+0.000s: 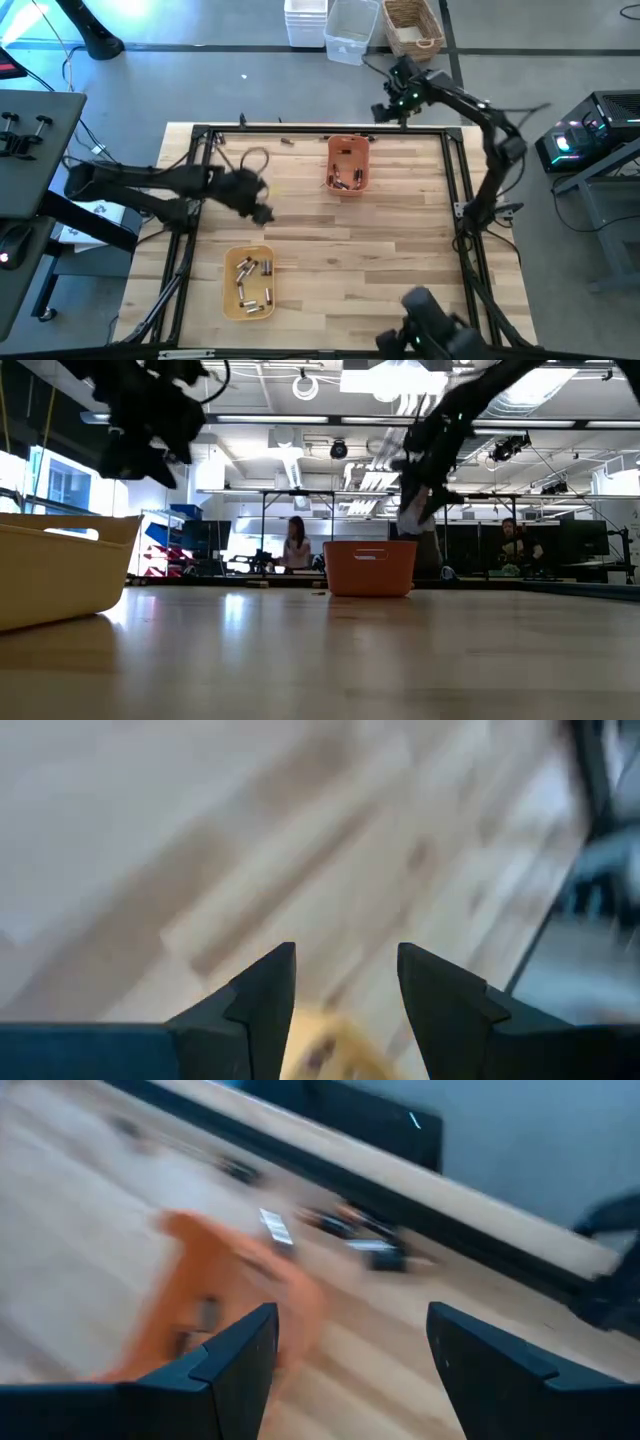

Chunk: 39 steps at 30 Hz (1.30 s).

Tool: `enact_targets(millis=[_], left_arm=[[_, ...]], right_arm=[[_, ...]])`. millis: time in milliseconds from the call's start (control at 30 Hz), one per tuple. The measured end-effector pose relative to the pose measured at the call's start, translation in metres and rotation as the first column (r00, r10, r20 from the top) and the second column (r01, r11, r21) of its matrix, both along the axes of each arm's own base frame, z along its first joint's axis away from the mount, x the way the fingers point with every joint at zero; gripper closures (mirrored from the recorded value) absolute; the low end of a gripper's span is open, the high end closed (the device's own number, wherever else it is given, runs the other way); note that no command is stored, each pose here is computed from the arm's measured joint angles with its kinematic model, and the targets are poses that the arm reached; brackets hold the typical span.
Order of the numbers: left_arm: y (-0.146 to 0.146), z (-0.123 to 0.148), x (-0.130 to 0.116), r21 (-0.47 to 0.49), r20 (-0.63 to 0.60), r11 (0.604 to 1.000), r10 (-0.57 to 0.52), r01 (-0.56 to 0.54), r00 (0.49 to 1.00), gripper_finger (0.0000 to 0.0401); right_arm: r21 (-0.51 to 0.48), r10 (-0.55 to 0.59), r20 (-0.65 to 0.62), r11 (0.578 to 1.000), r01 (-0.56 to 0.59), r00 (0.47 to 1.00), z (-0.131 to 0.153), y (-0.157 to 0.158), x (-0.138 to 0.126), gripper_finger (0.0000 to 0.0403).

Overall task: Sort batteries
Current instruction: Put the black battery into the orange bin

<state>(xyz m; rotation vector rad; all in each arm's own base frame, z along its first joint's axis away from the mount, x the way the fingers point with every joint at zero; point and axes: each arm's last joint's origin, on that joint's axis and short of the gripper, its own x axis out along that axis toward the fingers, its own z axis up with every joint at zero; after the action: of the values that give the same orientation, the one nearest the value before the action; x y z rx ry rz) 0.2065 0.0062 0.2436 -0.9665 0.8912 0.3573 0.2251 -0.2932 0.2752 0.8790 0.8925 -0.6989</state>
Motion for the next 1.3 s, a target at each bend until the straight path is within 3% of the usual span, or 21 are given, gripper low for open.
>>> enact_targets(millis=[100,167,267,333,500,567,700,767,1033,1300], left_arm=[[0.026,0.001,0.007,-0.028,0.053,0.987,0.157,-0.155,0.986,0.0231],[0.04,0.004,0.012,-0.04,0.118,0.974,0.227,-0.223,0.967,0.0231],[0.054,0.01,0.015,-0.042,0.209,0.96,0.28,-0.277,0.937,0.0231],[0.06,0.014,0.016,-0.042,0.258,0.954,0.298,-0.298,0.919,0.0231],[0.069,0.022,0.015,0.0,0.305,0.954,0.284,-0.299,0.909,0.0231],[0.07,0.024,0.015,0.023,0.311,0.957,0.267,-0.288,0.912,0.0231],[0.073,0.024,0.014,0.067,0.315,0.961,0.235,-0.268,0.92,0.0231],[0.073,0.024,0.014,0.09,0.314,0.963,0.215,-0.254,0.925,0.0231],[0.072,0.021,0.012,0.124,0.278,0.967,0.182,-0.223,0.943,0.0231],[0.072,0.019,0.01,0.132,0.25,0.969,0.173,-0.21,0.953,0.0231]], right_arm=[[0.043,0.07,-0.082,0.997,-0.067,0.994,-0.04,-0.019,0.003,0.0153],[0.014,0.197,-0.173,0.98,-0.197,0.965,-0.062,-0.026,0.006,0.0153],[-0.014,0.407,-0.373,0.896,-0.444,0.834,-0.087,-0.033,0.005,0.0153],[0.0,0.48,-0.429,0.847,-0.531,0.765,-0.094,-0.036,0.001,0.0153],[-0.103,0.547,-0.403,0.77,-0.63,0.734,-0.091,-0.048,-0.001,0.0153],[-0.097,0.619,-0.433,0.69,-0.717,0.655,-0.092,-0.045,0.002,0.0153],[-0.045,0.771,-0.461,0.474,-0.879,0.439,-0.093,-0.03,0.013,0.0153],[-0.042,0.793,-0.465,0.425,-0.904,0.394,-0.094,-0.025,0.02,0.0153],[-0.098,0.799,-0.48,0.36,-0.928,0.361,-0.112,-0.025,0.042,0.0153],[-0.083,0.805,-0.484,0.347,-0.934,0.343,-0.116,-0.024,0.044,0.0158]])
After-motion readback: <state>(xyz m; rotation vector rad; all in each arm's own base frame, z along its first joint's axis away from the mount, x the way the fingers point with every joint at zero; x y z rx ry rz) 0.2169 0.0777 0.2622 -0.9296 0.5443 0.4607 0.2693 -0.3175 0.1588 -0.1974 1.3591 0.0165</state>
